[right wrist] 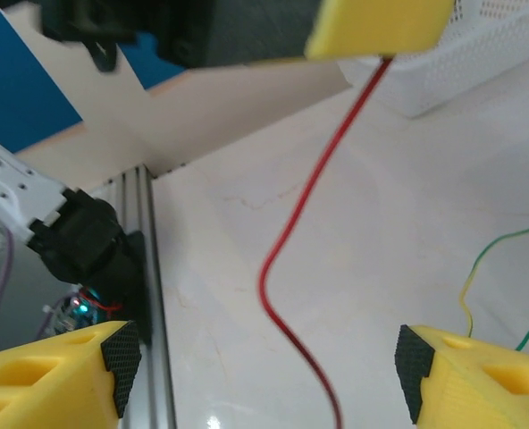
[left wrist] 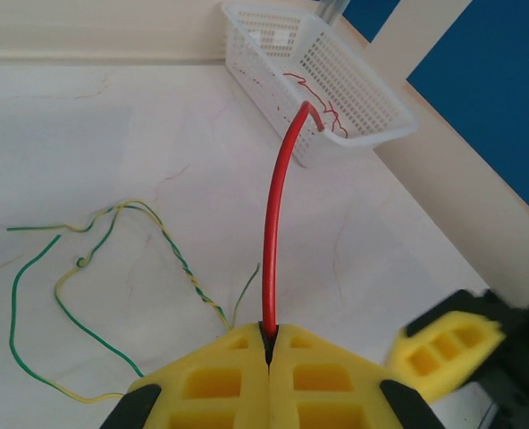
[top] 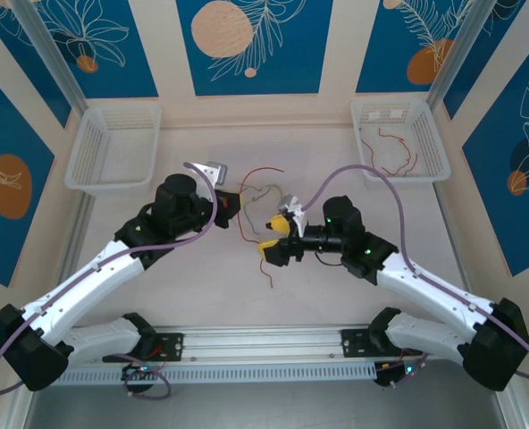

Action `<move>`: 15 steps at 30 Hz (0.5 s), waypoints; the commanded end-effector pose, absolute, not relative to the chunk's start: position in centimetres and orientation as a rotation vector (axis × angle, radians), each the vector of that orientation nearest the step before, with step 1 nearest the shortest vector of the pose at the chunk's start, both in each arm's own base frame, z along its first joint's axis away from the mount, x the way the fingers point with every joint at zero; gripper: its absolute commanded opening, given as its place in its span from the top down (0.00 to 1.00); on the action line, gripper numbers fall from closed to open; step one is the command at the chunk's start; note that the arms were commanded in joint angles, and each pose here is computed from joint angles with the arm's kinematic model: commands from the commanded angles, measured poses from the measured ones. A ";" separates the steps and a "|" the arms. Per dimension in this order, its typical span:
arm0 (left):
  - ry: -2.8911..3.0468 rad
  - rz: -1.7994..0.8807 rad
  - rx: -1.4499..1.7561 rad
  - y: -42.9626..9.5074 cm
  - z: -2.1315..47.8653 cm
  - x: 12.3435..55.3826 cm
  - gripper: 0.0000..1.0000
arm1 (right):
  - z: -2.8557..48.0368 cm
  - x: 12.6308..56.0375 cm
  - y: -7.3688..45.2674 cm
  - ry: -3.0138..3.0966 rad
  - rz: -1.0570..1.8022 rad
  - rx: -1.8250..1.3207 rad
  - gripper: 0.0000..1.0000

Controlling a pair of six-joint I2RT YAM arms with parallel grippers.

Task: Untangle the cables

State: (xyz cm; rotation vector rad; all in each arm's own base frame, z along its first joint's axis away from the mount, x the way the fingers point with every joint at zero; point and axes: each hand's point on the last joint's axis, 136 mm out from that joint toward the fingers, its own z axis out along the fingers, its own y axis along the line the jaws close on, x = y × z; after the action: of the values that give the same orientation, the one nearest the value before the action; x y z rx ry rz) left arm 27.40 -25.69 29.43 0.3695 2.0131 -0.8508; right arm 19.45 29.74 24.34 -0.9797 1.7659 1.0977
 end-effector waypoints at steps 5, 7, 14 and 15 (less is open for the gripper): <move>1.948 -0.913 0.360 -25.9 31.9 27.3 1.00 | 23.8 21.4 32.4 1.714 1.035 -1.045 0.31; 1.949 -0.917 0.359 -25.9 31.8 27.2 1.00 | 23.4 21.2 33.1 1.716 1.041 -1.064 0.39; 1.952 -0.903 0.339 -25.5 31.4 27.2 1.00 | 22.7 21.4 33.5 1.741 1.031 -1.051 1.00; 1.953 -0.901 0.338 -25.4 31.5 27.2 1.00 | 22.7 21.5 33.4 1.739 1.024 -1.046 1.00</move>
State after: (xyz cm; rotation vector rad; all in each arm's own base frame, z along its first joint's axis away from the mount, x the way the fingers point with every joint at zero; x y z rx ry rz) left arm 27.21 -25.76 29.93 0.3551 2.0031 -0.8796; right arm 20.72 33.08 20.84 -1.0703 1.8010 1.0486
